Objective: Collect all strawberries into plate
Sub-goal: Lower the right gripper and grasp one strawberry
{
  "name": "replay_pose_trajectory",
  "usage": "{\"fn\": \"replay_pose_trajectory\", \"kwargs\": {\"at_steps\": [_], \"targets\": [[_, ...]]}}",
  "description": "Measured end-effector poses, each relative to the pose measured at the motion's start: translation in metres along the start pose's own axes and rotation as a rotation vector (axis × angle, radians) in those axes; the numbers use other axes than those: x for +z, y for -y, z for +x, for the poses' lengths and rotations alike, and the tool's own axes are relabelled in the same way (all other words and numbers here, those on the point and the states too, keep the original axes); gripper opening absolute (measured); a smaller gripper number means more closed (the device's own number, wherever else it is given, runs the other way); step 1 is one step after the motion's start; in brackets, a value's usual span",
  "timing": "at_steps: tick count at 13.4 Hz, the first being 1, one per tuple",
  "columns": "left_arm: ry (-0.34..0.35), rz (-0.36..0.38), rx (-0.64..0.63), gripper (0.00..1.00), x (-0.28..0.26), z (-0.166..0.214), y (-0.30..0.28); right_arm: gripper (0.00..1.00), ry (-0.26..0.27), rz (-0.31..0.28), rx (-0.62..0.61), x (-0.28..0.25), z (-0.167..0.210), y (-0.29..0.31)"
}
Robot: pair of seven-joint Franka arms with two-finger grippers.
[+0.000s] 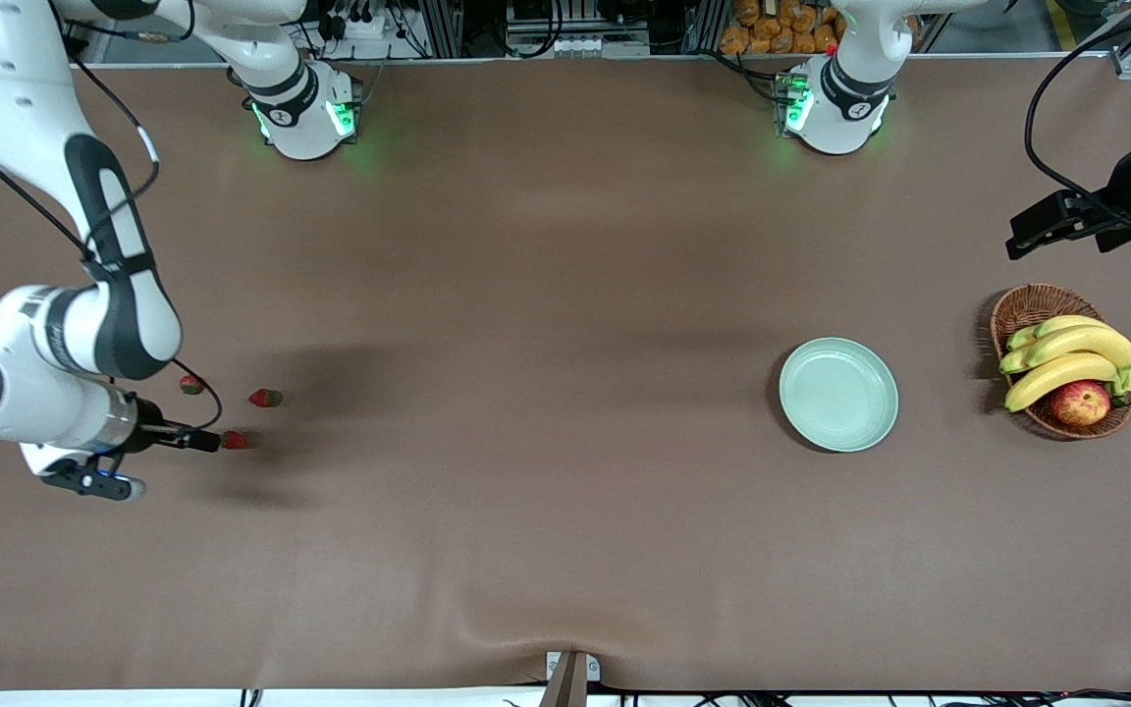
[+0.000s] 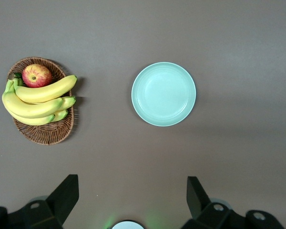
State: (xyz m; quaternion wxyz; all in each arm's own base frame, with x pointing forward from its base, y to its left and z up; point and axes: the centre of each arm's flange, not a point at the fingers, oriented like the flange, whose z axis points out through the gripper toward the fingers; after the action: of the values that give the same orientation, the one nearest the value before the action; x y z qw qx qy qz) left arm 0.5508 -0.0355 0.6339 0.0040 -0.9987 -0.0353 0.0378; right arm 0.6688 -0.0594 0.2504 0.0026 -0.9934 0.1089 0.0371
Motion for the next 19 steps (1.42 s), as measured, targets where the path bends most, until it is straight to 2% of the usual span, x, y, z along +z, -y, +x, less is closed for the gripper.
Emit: {"fn": "replay_pose_trajectory", "kwargs": {"at_steps": [1, 3, 5, 8, 11, 12, 13, 14, 16, 19], "targets": [[0.006, 0.001, 0.001, 1.0, 0.001, 0.0, 0.0, 0.94, 0.008, -0.002, 0.0, 0.012, 0.0, 0.0], [0.01, 0.001, 0.01, 1.0, 0.001, -0.001, 0.001, 0.82, 0.021, -0.004, 0.0, 0.025, 0.0, 0.0], [0.01, 0.001, 0.016, 1.0, 0.001, -0.001, 0.001, 0.81, 0.021, -0.003, 0.003, 0.035, 0.001, -0.001], [0.01, 0.001, 0.016, 1.0, 0.001, -0.001, 0.001, 0.7, 0.03, 0.011, 0.017, 0.048, 0.001, 0.0], [0.01, 0.001, 0.016, 1.0, 0.001, -0.001, 0.001, 0.67, 0.026, 0.016, 0.023, 0.065, 0.002, 0.0], [0.01, 0.001, 0.016, 1.0, 0.001, -0.001, 0.001, 0.59, 0.029, 0.016, 0.023, 0.07, 0.001, 0.0], [0.01, 0.001, 0.016, 1.0, 0.001, -0.001, 0.001, 0.48, 0.033, 0.017, 0.023, 0.073, 0.001, 0.001], [0.01, 0.001, 0.016, 1.0, 0.001, -0.001, 0.001, 0.47, 0.035, 0.017, 0.022, 0.074, 0.001, 0.001], [0.01, 0.001, 0.016, 1.0, 0.001, -0.001, 0.001, 0.36, 0.034, 0.019, 0.022, 0.073, 0.001, 0.002], [0.014, 0.001, 0.017, 1.0, 0.003, 0.0, 0.001, 0.35, 0.059, 0.02, 0.017, 0.069, 0.001, 0.006]]}}
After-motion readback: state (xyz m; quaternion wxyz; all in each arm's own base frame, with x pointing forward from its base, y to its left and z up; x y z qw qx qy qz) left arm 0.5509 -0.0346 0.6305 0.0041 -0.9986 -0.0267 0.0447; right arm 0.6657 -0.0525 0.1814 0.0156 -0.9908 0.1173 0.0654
